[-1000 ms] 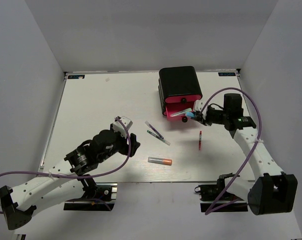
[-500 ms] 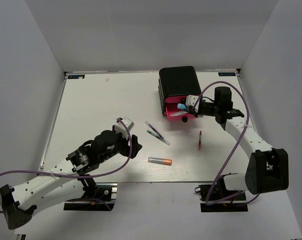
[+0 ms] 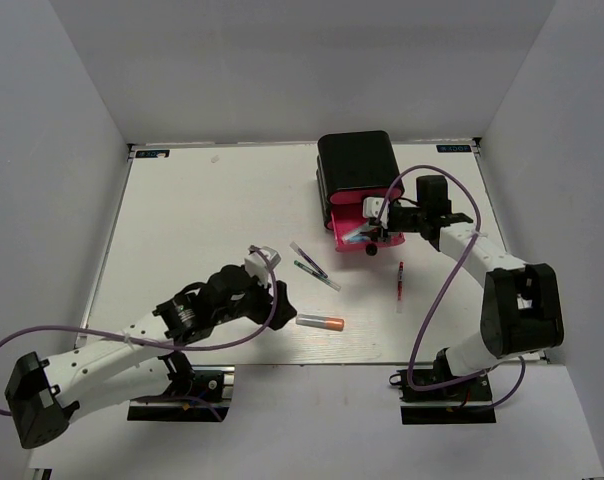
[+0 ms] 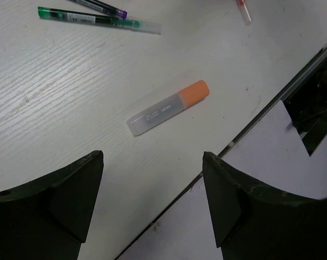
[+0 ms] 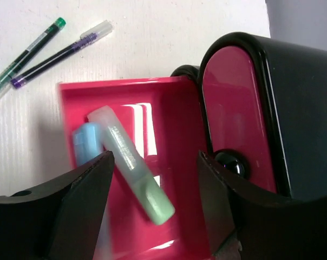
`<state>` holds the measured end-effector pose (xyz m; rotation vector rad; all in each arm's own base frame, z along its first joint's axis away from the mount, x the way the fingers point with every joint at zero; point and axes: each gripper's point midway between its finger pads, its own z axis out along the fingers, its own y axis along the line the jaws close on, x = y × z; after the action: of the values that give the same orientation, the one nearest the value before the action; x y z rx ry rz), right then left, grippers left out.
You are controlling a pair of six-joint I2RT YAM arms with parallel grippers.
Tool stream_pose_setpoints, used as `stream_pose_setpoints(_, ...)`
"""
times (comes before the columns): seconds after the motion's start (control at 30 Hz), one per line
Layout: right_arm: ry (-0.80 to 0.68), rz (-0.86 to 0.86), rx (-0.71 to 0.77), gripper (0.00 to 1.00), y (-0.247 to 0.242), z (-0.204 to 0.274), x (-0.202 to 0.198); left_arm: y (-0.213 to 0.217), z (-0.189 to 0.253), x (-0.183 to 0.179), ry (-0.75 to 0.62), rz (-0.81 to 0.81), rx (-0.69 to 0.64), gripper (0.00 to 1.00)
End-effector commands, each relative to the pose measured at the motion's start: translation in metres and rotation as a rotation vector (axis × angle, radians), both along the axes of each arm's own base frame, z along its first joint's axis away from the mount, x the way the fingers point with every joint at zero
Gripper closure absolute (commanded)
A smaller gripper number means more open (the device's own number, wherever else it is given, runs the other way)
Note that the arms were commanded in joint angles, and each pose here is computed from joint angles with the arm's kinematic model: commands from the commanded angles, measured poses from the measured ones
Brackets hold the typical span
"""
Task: Sort the stationery into containers
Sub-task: Place the stationery into the container, then grab a piece of stationery with the left arm
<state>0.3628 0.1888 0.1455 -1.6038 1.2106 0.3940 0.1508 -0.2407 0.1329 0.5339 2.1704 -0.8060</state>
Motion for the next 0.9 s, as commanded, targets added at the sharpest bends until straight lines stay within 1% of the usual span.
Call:
stream_pose_setpoints(0.0, -0.097, 0.006, 0.037, 0.31, 0.005, 0.038, 0.008, -0.019, 0.026, 0.001, -0.041, -0.089, -0.012, 0.16)
stream_pose_setpoints(0.07, -0.092, -0.003, 0.054, 0.31, 0.004, 0.046, 0.005, -0.023, 0.009, 0.004, -0.039, -0.143, 0.084, 0.16)
stream_pose_setpoints(0.1, -0.074, -0.006, 0.070, 0.31, 0.006, 0.049, 0.003, -0.029, 0.014, 0.006, -0.052, -0.173, 0.092, 0.16)
stream_pose_setpoints(0.13, -0.059, -0.011, 0.094, 0.31, 0.006, 0.055, -0.001, -0.031, 0.009, 0.006, -0.048, -0.199, 0.119, 0.18)
stream_pose_setpoints(0.17, -0.062, -0.020, 0.105, 0.32, 0.004, 0.061, -0.004, -0.036, 0.011, 0.009, -0.074, -0.235, 0.137, 0.22)
stream_pose_setpoints(0.23, -0.046, -0.035, 0.131, 0.32, 0.003, 0.066, -0.013, -0.042, -0.002, 0.009, -0.068, -0.284, 0.189, 0.26)
stream_pose_setpoints(0.27, -0.110, -0.035, 0.152, 0.34, 0.003, 0.087, -0.016, -0.044, -0.002, 0.013, -0.090, -0.304, 0.205, 0.28)
stream_pose_setpoints(0.3, -0.107, -0.038, 0.157, 0.34, 0.003, 0.086, -0.019, -0.047, -0.011, 0.009, -0.079, -0.333, 0.228, 0.30)
stream_pose_setpoints(0.33, -0.090, -0.049, 0.168, 0.34, 0.003, 0.089, -0.023, -0.050, -0.008, 0.010, -0.098, -0.357, 0.234, 0.33)
stream_pose_setpoints(0.37, -0.087, -0.057, 0.173, 0.36, 0.001, 0.094, -0.026, -0.055, -0.006, 0.009, -0.109, -0.376, 0.233, 0.35)
stream_pose_setpoints(0.43, -0.053, -0.090, 0.186, 0.43, -0.001, 0.097, -0.028, -0.061, -0.010, 0.003, -0.114, -0.424, 0.249, 0.39)
stream_pose_setpoints(0.47, -0.023, -0.105, 0.194, 0.50, -0.003, 0.100, -0.035, -0.060, -0.013, 0.004, -0.127, -0.441, 0.265, 0.39)
stream_pose_setpoints(0.5, 0.007, -0.126, 0.199, 0.71, -0.005, 0.098, -0.038, -0.063, -0.016, -0.001, -0.132, -0.467, 0.277, 0.39)
stream_pose_setpoints(0.57, 0.059, -0.139, 0.204, 0.89, -0.007, 0.092, -0.050, -0.070, -0.023, -0.002, -0.148, -0.496, 0.316, 0.39)
stream_pose_setpoints(0.6, 0.090, -0.146, 0.222, 0.96, -0.008, 0.092, -0.058, -0.071, -0.029, -0.004, -0.154, -0.525, 0.337, 0.39)
stream_pose_setpoints(0.63, 0.111, -0.145, 0.226, 1.00, -0.009, 0.089, -0.068, -0.074, -0.031, -0.004, -0.163, -0.533, 0.352, 0.39)
stream_pose_setpoints(0.67, 0.164, -0.155, 0.230, 1.00, -0.009, 0.079, -0.076, -0.078, -0.032, -0.005, -0.179, -0.544, 0.372, 0.37)
stream_pose_setpoints(0.7, 0.132, -0.159, 0.243, 0.93, -0.012, 0.090, -0.084, -0.077, -0.046, -0.005, -0.170, -0.554, 0.415, 0.34)
stream_pose_setpoints(0.77, 0.144, -0.191, 0.252, 0.81, -0.017, 0.082, -0.095, -0.087, -0.046, -0.001, -0.218, -0.579, 0.447, 0.31)
stream_pose_setpoints(0.8, 0.161, -0.198, 0.251, 0.73, -0.018, 0.078, -0.099, -0.092, -0.053, 0.002, -0.216, -0.595, 0.471, 0.31)
stream_pose_setpoints(0.87, 0.187, -0.224, 0.242, 0.64, -0.023, 0.070, -0.103, -0.099, -0.060, 0.003, -0.236, -0.639, 0.500, 0.28)
